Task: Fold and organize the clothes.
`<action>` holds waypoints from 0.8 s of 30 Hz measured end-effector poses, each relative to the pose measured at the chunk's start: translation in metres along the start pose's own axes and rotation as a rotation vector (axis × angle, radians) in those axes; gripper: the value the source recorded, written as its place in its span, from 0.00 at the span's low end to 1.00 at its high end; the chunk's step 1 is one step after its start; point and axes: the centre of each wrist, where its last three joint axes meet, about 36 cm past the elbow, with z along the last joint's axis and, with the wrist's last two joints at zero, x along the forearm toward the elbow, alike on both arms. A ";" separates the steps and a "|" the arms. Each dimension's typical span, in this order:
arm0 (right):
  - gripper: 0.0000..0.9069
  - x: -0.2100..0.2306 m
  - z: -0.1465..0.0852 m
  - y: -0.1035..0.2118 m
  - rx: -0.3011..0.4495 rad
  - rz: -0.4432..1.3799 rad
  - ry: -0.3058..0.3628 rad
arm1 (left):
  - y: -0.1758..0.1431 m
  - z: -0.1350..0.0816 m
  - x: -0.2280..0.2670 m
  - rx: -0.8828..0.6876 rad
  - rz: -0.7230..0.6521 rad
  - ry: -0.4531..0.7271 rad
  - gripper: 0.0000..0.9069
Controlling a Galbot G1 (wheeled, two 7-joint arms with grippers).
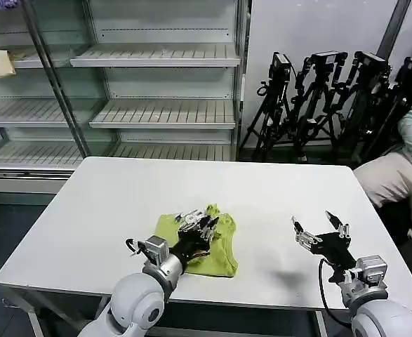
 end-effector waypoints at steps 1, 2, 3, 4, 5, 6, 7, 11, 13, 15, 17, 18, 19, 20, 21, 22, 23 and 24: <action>1.00 0.000 0.000 0.000 0.000 -0.002 0.000 | 0.001 0.000 0.000 0.000 0.002 -0.006 1.00; 1.00 0.000 0.000 0.000 0.001 -0.003 0.000 | 0.001 -0.002 0.001 0.001 0.003 -0.013 1.00; 1.00 0.000 0.000 0.000 0.002 -0.004 0.000 | 0.002 -0.003 0.002 0.001 0.003 -0.020 1.00; 1.00 0.000 0.000 -0.001 0.002 -0.005 0.000 | 0.004 -0.006 0.004 0.001 0.000 -0.028 1.00; 1.00 0.000 0.000 -0.001 0.002 -0.007 0.000 | 0.007 -0.008 0.005 0.000 -0.008 -0.036 1.00; 1.00 0.000 0.000 -0.001 0.002 -0.007 -0.001 | 0.011 -0.010 0.007 -0.003 -0.017 -0.040 1.00; 1.00 0.000 0.001 -0.002 0.002 -0.007 -0.001 | 0.015 -0.011 0.009 -0.006 -0.032 -0.040 1.00; 1.00 -0.001 0.001 -0.002 0.002 -0.010 -0.003 | 0.036 -0.008 0.016 -0.023 -0.126 -0.013 1.00; 1.00 -0.002 0.001 -0.002 0.004 -0.011 -0.004 | 0.045 -0.003 0.019 -0.024 -0.171 0.012 1.00; 1.00 -0.001 0.001 -0.002 0.004 -0.013 -0.004 | 0.051 0.004 0.022 -0.018 -0.210 0.040 1.00; 1.00 -0.001 0.000 -0.002 0.006 -0.013 -0.004 | 0.055 0.012 0.024 -0.007 -0.242 0.066 1.00; 1.00 0.000 0.000 -0.002 0.006 -0.014 -0.005 | 0.056 0.015 0.025 -0.002 -0.253 0.078 1.00; 1.00 0.000 0.000 -0.002 0.007 -0.013 -0.005 | 0.056 0.018 0.026 0.005 -0.261 0.088 1.00; 1.00 0.001 0.000 -0.002 0.007 -0.013 -0.006 | 0.056 0.020 0.027 0.013 -0.268 0.097 1.00; 1.00 0.001 0.000 -0.002 0.008 -0.012 -0.006 | 0.057 0.022 0.027 0.019 -0.275 0.104 1.00; 1.00 0.002 0.000 -0.002 0.009 -0.011 -0.006 | 0.058 0.024 0.027 0.026 -0.284 0.110 1.00; 1.00 0.003 0.000 -0.003 0.010 -0.011 -0.007 | 0.059 0.026 0.027 0.033 -0.291 0.116 1.00; 1.00 0.004 0.000 -0.003 0.011 -0.012 -0.007 | 0.060 0.027 0.027 0.039 -0.298 0.120 1.00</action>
